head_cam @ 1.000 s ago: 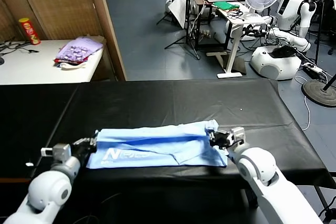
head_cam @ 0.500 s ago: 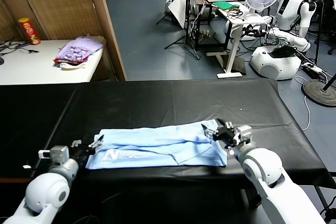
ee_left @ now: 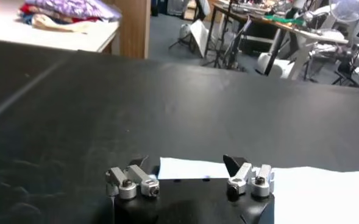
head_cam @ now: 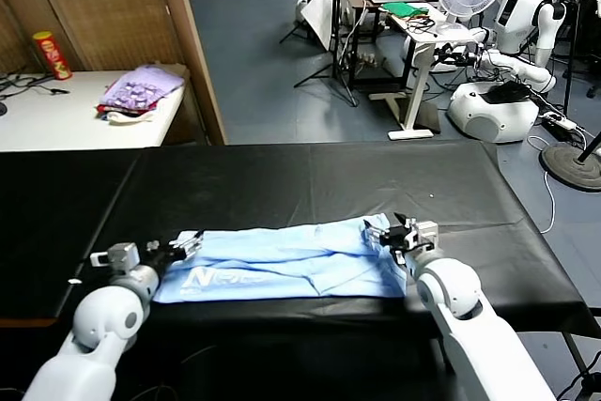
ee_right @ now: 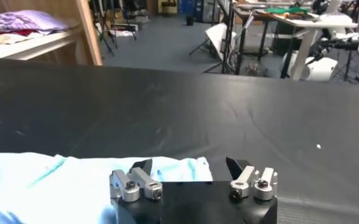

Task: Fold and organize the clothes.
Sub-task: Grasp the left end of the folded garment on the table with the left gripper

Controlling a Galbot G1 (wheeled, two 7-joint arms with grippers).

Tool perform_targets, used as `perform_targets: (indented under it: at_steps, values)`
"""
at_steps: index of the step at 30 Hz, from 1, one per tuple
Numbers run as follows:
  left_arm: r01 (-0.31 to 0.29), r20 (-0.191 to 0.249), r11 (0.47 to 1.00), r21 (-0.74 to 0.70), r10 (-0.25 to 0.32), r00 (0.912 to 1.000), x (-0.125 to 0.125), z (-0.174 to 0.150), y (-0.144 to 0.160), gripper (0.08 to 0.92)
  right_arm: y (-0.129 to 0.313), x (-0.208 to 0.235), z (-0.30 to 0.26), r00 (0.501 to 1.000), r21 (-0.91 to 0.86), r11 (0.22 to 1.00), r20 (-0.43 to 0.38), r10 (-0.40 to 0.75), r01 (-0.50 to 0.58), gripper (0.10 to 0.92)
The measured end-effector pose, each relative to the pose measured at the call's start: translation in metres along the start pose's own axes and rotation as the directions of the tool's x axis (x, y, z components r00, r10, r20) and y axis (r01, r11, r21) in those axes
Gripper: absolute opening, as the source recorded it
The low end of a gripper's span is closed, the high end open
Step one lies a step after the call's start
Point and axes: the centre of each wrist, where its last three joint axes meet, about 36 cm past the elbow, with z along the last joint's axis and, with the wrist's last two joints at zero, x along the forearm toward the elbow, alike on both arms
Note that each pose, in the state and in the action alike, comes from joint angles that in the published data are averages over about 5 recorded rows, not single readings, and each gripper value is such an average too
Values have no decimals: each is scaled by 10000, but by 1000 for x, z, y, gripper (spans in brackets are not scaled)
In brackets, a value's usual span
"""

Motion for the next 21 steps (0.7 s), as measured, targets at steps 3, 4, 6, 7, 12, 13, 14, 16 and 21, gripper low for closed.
perform_targets:
  at_steps: [3,4,6,7,12,13,14,16,21]
  values:
    - [87,-9,9999,85,-87,10000,-3,5,3,661,3,-2,5,10000,-3,10000,63,37,-37,361]
    - [122,8,9999,88,-122,9999,-3,6,3,610,4,-3,7,9999,13,10000,114,83,-83,311]
    - [229,78,9997,42,-229,9997,-4,9,4,493,7,-4,12,9994,55,9997,255,251,-252,204]
    - [296,135,9996,-5,-296,9995,-5,10,4,443,9,-5,14,9987,74,9993,351,369,-371,172]
    - [832,652,9950,-547,-796,9947,-11,17,4,177,19,-12,28,9900,123,9945,966,1024,-1041,122]
    - [984,798,9927,-705,-927,9925,-12,18,4,157,21,-13,30,9878,117,9935,1088,1116,-1135,122]
    - [1145,940,9898,-852,-1064,9899,-13,19,3,134,23,-15,31,9860,99,9929,1192,1165,-1185,122]
    - [1401,1165,9844,-1061,-1276,9850,-15,20,3,129,24,-17,32,9839,57,9929,1346,1173,-1192,122]
    - [1467,1321,9818,-1209,-1306,9826,-15,18,1,128,21,-16,33,9854,-32,9965,1488,828,-832,189]
